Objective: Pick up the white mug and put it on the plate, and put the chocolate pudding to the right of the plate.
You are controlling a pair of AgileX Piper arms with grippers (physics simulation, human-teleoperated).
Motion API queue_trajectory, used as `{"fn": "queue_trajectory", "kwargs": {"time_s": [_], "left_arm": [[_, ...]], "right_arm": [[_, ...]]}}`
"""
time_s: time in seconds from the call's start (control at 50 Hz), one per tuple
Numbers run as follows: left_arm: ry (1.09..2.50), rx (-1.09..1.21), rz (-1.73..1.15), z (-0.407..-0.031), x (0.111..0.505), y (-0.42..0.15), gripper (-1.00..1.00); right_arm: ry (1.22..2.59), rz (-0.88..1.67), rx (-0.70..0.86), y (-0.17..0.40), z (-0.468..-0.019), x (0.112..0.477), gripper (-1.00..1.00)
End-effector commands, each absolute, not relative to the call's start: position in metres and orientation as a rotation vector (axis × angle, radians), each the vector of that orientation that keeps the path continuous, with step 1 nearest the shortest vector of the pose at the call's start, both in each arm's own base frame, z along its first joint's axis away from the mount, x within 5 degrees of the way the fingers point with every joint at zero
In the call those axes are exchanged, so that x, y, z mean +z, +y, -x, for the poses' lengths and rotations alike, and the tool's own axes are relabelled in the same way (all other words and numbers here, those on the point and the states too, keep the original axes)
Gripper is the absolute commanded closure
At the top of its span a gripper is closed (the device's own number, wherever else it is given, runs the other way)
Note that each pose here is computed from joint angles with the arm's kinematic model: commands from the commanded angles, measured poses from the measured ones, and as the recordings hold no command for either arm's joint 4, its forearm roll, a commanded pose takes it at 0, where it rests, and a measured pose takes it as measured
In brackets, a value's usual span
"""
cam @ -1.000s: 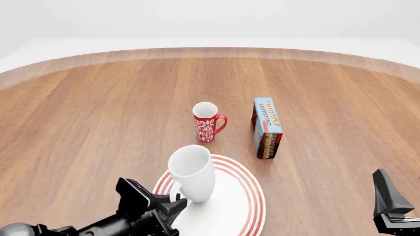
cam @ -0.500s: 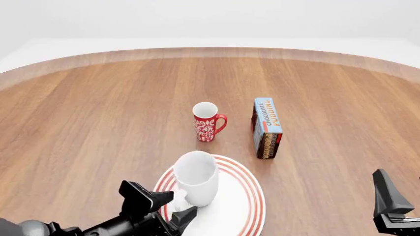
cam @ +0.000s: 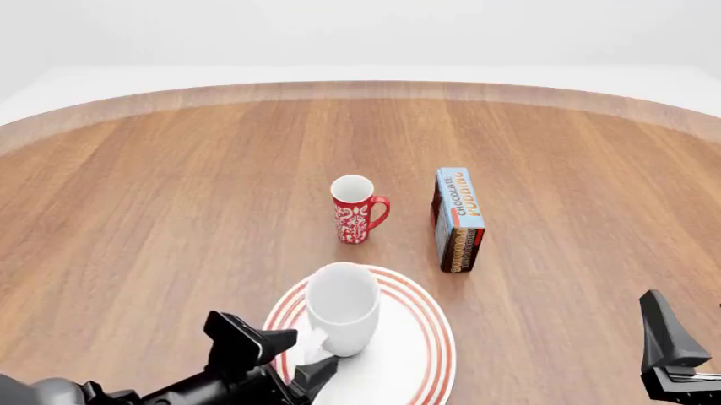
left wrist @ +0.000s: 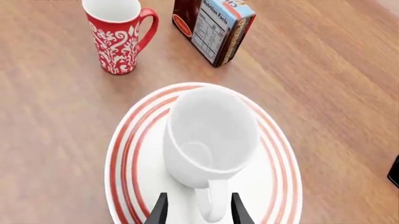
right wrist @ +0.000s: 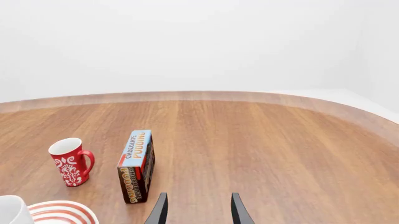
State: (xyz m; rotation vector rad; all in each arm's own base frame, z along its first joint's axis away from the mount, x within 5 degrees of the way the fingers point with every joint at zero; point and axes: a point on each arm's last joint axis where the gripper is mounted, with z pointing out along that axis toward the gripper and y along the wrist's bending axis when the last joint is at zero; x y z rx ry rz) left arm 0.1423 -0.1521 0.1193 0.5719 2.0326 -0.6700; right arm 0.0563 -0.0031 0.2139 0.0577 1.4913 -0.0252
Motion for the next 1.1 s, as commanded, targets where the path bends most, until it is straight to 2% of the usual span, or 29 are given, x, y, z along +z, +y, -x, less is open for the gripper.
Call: {"fn": "queue_trajectory", "kwargs": {"time_s": [0.02, 0.24, 0.6, 0.82, 1.1], "left_arm": [[2.024, -0.661, -0.575, -0.142, 0.126, -0.149, -1.0], [2.003, -0.655, -0.584, -0.138, 0.137, -0.145, -1.0], [1.909, -0.625, -0.614, -0.134, 0.181, -0.135, -1.0], [1.786, -0.541, -0.534, -0.125, 0.23, -0.101, -1.0], [1.702, -0.37, -0.407, -0.11, 0.258, -0.058, -1.0]], "right_arm": [[1.491, -0.058, -0.025, -0.003, -0.056, 0.214, -1.0], [1.491, -0.057, -0.026, -0.003, -0.056, 0.214, -1.0], [1.489, -0.052, -0.028, -0.003, -0.056, 0.214, -1.0], [1.49, -0.053, -0.028, -0.003, -0.056, 0.214, -1.0], [1.491, -0.053, -0.029, -0.003, -0.056, 0.214, -1.0]]}}
